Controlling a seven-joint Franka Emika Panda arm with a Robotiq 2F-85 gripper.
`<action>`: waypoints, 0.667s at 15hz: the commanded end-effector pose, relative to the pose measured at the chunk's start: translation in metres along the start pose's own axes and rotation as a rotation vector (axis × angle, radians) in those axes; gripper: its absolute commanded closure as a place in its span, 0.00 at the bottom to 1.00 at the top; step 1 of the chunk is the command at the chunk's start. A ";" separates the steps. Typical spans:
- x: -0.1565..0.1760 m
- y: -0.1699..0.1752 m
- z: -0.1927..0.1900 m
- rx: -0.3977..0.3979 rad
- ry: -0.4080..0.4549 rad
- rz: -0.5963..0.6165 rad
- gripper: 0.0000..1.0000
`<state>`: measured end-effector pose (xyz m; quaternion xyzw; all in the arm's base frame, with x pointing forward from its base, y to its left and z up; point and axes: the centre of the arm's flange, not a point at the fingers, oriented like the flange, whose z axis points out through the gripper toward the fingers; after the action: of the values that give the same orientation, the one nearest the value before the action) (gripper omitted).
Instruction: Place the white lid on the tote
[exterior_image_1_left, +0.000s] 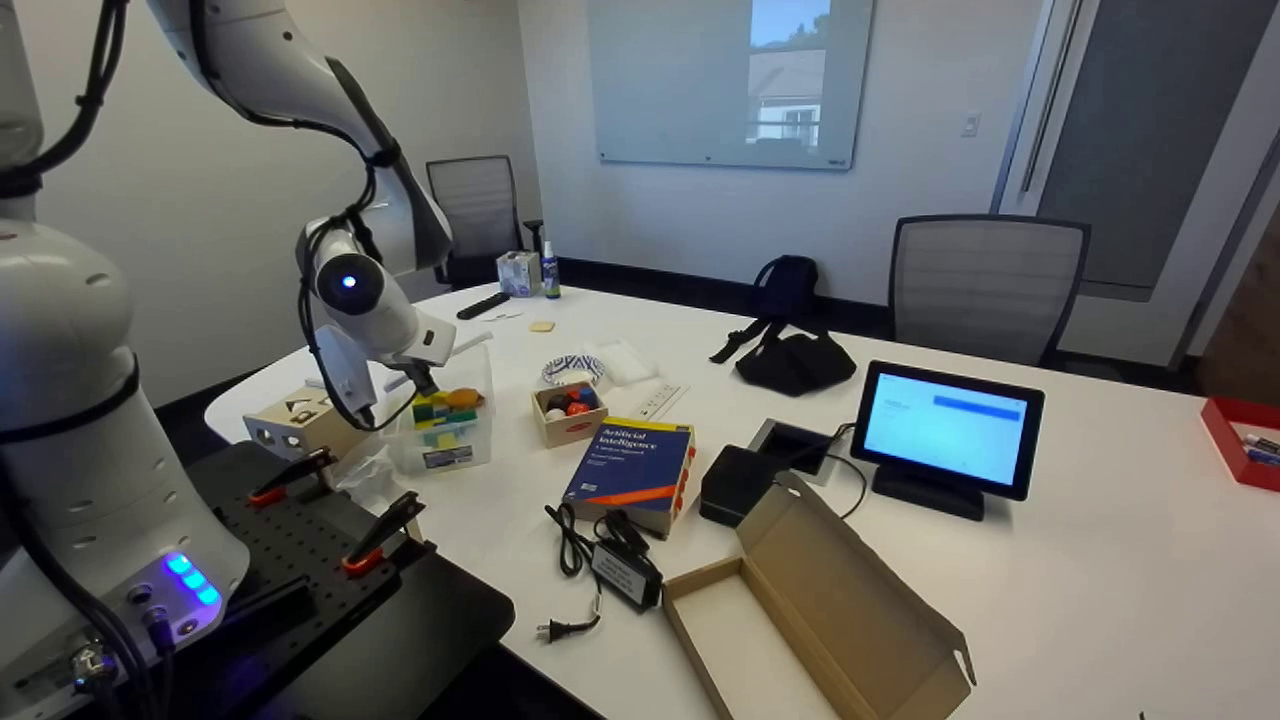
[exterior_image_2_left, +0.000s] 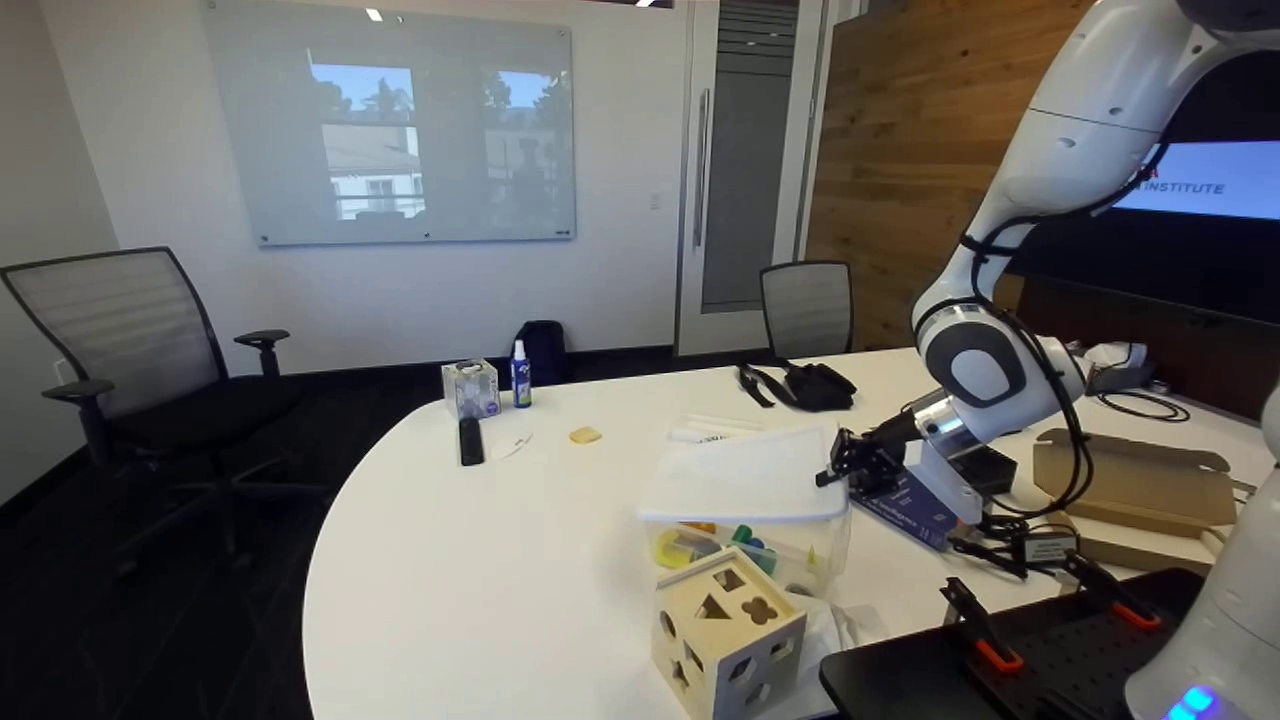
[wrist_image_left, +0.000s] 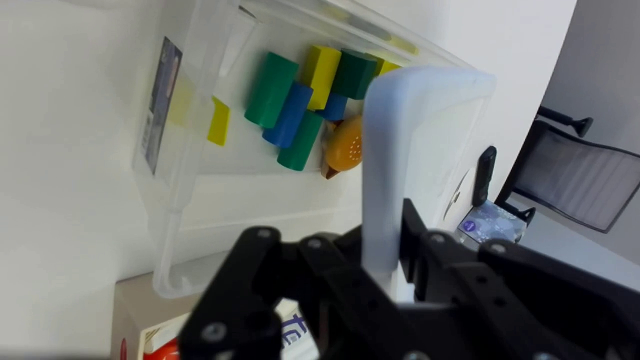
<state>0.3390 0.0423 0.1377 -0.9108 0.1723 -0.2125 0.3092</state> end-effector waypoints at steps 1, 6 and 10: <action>-0.014 0.002 0.003 -0.080 0.009 -0.038 0.99; -0.020 0.001 0.003 -0.134 -0.027 -0.043 0.95; -0.022 0.003 0.000 -0.175 -0.054 -0.044 0.53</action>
<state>0.3252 0.0493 0.1336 -0.9290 0.1637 -0.2023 0.2630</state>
